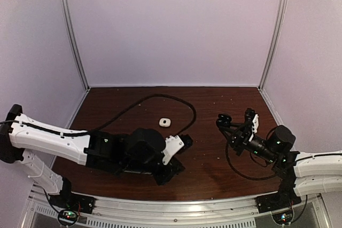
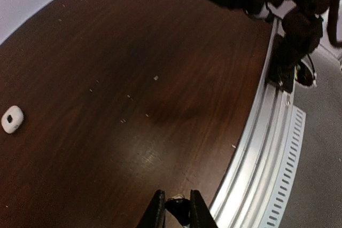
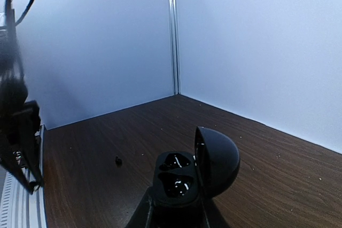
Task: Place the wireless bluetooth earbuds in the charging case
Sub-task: Pick up the right earbud from the corner of the board, then insert the right earbud into the right side groove of the charging case.
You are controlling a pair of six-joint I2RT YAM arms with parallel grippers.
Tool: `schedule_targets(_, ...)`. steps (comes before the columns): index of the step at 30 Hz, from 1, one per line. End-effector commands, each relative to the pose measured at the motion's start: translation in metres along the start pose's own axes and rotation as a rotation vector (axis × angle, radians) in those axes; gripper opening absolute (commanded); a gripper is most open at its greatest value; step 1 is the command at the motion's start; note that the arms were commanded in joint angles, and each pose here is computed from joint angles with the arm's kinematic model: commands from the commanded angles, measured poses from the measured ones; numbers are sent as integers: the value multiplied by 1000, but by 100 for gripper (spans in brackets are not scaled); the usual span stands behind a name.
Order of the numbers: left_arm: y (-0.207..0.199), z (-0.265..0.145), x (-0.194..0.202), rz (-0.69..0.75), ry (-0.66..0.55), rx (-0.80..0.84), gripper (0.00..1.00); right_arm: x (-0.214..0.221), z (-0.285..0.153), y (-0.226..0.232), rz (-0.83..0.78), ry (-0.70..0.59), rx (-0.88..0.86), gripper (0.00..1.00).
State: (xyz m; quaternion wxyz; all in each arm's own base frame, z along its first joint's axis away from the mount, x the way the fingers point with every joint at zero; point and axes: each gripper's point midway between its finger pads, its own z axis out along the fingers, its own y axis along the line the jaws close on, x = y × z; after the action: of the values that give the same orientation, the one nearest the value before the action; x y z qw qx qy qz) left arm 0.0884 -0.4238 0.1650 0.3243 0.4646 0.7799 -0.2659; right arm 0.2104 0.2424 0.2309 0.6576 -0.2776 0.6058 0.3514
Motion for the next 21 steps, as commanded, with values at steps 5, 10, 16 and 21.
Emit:
schedule_targets(5, 38, -96, -112, 60, -621, -150, 14, -27, 0, 49, -127, -194, -263, 0)
schedule_targets(10, 29, -119, -135, 138, -742, -131, 16, -31, 14, 71, -249, -212, -327, 0)
schedule_targets(16, 15, -118, -148, 229, -809, -104, 16, -34, 27, 91, -305, -217, -377, 0)
schedule_targets(21, 7, -113, -152, 286, -830, -86, 17, -33, 33, 99, -311, -206, -402, 0)
